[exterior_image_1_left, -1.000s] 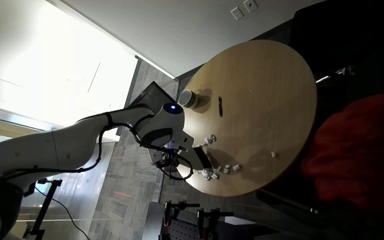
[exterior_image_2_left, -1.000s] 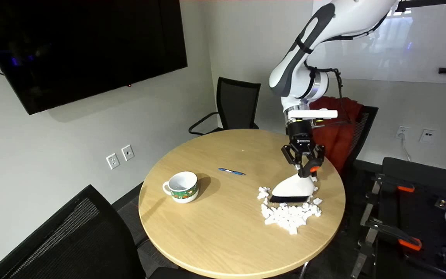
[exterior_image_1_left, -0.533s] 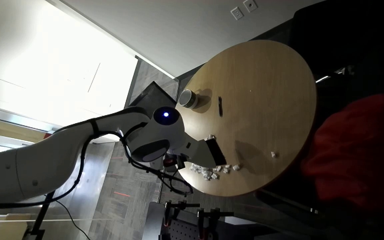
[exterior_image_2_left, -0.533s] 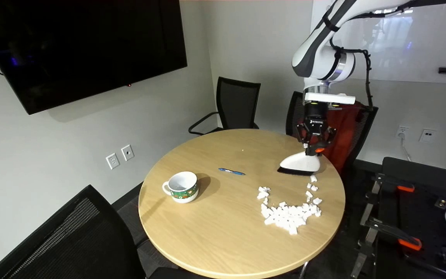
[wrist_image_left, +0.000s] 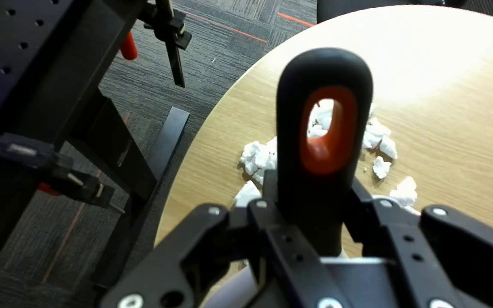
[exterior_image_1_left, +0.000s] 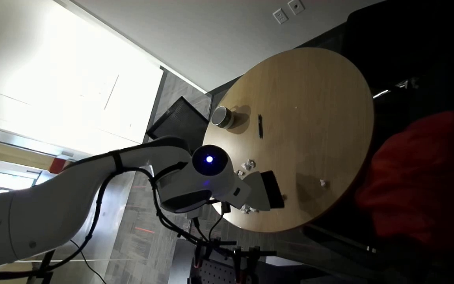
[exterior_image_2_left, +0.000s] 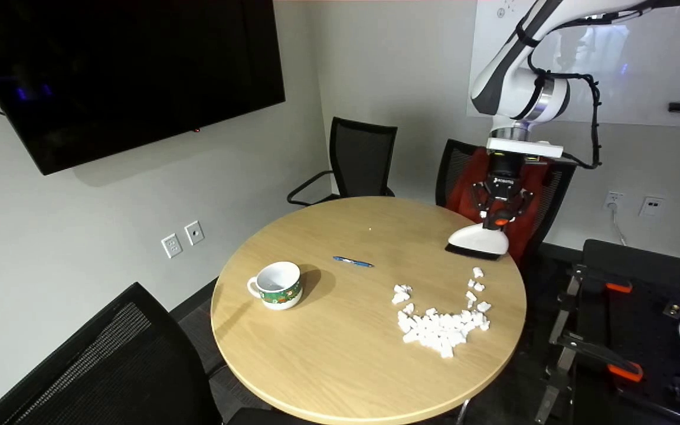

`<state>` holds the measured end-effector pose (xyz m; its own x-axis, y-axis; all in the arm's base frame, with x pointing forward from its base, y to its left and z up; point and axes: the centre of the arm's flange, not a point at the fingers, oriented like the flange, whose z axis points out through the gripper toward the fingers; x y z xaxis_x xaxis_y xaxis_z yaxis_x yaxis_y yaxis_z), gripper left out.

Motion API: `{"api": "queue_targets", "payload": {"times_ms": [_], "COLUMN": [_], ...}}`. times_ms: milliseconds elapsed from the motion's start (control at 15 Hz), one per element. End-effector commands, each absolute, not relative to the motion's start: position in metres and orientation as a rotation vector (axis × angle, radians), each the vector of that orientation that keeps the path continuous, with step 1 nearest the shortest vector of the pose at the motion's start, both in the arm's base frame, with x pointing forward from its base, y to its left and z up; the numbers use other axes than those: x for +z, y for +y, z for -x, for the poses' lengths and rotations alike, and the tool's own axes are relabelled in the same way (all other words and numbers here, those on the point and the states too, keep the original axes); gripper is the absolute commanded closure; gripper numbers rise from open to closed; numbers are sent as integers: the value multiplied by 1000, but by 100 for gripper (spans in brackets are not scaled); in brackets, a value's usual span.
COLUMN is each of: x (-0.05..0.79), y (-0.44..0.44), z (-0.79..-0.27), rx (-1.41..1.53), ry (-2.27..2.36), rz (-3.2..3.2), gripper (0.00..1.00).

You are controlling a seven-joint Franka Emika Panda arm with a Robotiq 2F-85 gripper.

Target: Sweep the white objects to the left

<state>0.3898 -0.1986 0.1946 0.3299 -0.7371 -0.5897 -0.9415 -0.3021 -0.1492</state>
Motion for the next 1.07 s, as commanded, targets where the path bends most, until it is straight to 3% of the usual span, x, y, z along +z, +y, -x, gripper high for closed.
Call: {"api": "queue_targets", "payload": {"times_ms": [0,1000], "x": [195,165], "y": [-198,-201], "z": [-375,-380], "rx": [543,586], "ry": [1498,1571], "rz": [2087,2004], "gripper": [88,88]}}
